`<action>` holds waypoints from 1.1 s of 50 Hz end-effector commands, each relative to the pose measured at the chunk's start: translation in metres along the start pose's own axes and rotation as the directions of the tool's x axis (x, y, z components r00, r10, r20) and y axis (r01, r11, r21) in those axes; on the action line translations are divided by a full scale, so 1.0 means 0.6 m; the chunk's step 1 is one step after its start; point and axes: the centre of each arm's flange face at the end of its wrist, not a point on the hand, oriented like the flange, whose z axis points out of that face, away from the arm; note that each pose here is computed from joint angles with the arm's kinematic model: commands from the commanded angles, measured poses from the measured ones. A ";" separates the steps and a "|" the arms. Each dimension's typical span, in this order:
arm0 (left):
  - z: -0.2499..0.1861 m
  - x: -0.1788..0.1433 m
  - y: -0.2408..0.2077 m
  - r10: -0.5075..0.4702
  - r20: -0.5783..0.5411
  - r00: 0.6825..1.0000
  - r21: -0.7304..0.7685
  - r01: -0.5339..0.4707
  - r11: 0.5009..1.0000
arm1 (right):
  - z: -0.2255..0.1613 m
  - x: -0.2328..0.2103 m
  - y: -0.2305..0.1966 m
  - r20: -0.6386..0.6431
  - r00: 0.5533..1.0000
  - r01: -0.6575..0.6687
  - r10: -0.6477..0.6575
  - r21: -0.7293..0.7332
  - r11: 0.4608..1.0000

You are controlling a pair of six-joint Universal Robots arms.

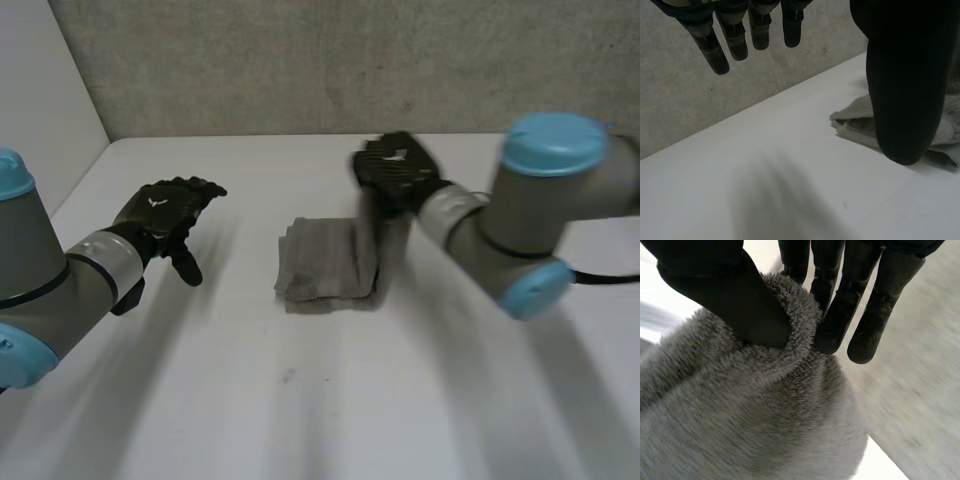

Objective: Fold the towel.

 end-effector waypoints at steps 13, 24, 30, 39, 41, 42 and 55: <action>0.022 0.019 -0.075 0.001 -0.035 0.999 0.139 0.004 0.990 | 0.005 -0.058 -0.013 0.188 0.966 -0.146 0.178 -0.173 0.974; 0.088 0.083 -0.115 -0.153 -0.166 0.974 0.151 0.178 0.972 | -0.065 0.097 0.015 -0.126 0.878 -0.475 0.462 -0.104 0.874; 0.126 0.121 -0.078 -0.212 -0.190 0.959 0.062 0.227 0.972 | -0.070 0.106 0.039 -0.181 0.829 -0.553 0.529 -0.121 0.825; 0.163 0.141 0.033 -0.208 -0.014 0.978 -0.149 0.204 0.968 | -0.038 0.091 0.088 -0.183 0.801 -0.598 0.570 -0.182 0.781; 0.157 0.139 0.054 -0.195 0.016 0.981 -0.204 0.195 0.959 | -0.021 0.074 0.109 -0.172 0.800 -0.601 0.575 -0.232 0.765; 0.157 0.139 0.054 -0.195 0.016 0.981 -0.205 0.195 0.959 | -0.021 0.073 0.109 -0.172 0.800 -0.601 0.576 -0.232 0.765; 0.128 0.139 0.089 -0.096 -0.004 0.995 -0.267 0.091 0.959 | 0.019 0.004 0.162 -0.108 0.923 -0.381 0.370 -0.405 0.831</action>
